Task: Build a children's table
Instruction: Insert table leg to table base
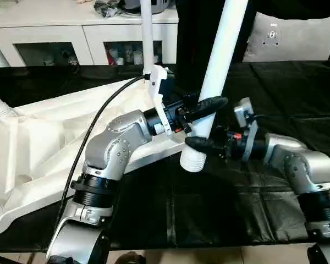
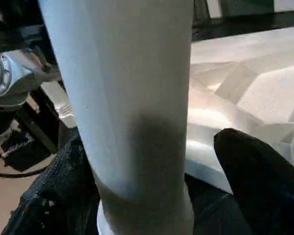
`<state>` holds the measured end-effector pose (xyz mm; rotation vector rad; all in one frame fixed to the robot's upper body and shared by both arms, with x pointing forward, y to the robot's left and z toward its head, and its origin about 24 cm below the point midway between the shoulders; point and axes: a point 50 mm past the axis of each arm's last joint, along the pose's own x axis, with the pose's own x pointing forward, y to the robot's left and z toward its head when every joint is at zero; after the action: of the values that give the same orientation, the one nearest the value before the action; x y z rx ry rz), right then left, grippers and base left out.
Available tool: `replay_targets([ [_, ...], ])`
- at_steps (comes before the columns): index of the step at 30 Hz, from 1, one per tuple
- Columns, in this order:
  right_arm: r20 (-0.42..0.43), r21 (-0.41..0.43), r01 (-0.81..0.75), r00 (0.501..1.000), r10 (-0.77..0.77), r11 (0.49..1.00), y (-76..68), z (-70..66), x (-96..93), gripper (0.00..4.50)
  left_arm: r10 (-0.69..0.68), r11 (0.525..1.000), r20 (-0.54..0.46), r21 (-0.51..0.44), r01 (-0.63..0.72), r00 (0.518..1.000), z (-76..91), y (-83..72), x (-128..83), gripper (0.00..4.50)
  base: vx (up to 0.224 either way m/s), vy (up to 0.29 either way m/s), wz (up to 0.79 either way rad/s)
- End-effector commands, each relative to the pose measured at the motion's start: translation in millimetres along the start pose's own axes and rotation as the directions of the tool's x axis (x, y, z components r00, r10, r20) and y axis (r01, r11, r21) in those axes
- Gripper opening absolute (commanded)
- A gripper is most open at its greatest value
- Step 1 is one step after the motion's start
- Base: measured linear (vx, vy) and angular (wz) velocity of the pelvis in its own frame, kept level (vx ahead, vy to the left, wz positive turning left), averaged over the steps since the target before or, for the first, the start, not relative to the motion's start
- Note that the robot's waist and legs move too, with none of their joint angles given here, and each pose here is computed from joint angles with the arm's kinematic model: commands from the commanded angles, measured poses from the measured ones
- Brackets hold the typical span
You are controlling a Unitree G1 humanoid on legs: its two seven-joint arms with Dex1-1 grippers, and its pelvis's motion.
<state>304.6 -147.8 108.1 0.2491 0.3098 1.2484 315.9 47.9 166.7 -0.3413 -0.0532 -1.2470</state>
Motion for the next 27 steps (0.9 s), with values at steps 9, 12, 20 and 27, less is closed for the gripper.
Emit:
replay_targets([
  [9,0.006,-0.014,-0.034,0.999,0.035,0.999,1.4,2.9,3.7,3.90,-0.037,0.999,0.004,0.033,0.037,0.999,1.7,-7.0,3.2,1.83,0.000,0.000,0.00],
  [12,0.005,-0.011,-0.037,0.999,0.037,0.999,0.9,2.3,5.1,3.62,-0.037,0.999,0.002,0.034,0.037,0.999,1.0,-7.0,3.2,1.83,0.000,0.000,0.00],
  [20,0.002,0.005,-0.036,0.999,0.036,0.999,0.1,-0.7,5.8,2.81,-0.036,0.999,-0.001,0.035,0.036,0.999,1.0,-6.4,2.7,1.83,0.000,0.000,0.00],
  [27,-0.001,0.010,-0.032,0.999,0.032,0.999,-0.4,-2.9,7.1,2.25,-0.033,0.999,-0.002,0.032,0.033,0.999,0.3,-6.4,4.0,1.83,0.000,0.000,0.00],
])
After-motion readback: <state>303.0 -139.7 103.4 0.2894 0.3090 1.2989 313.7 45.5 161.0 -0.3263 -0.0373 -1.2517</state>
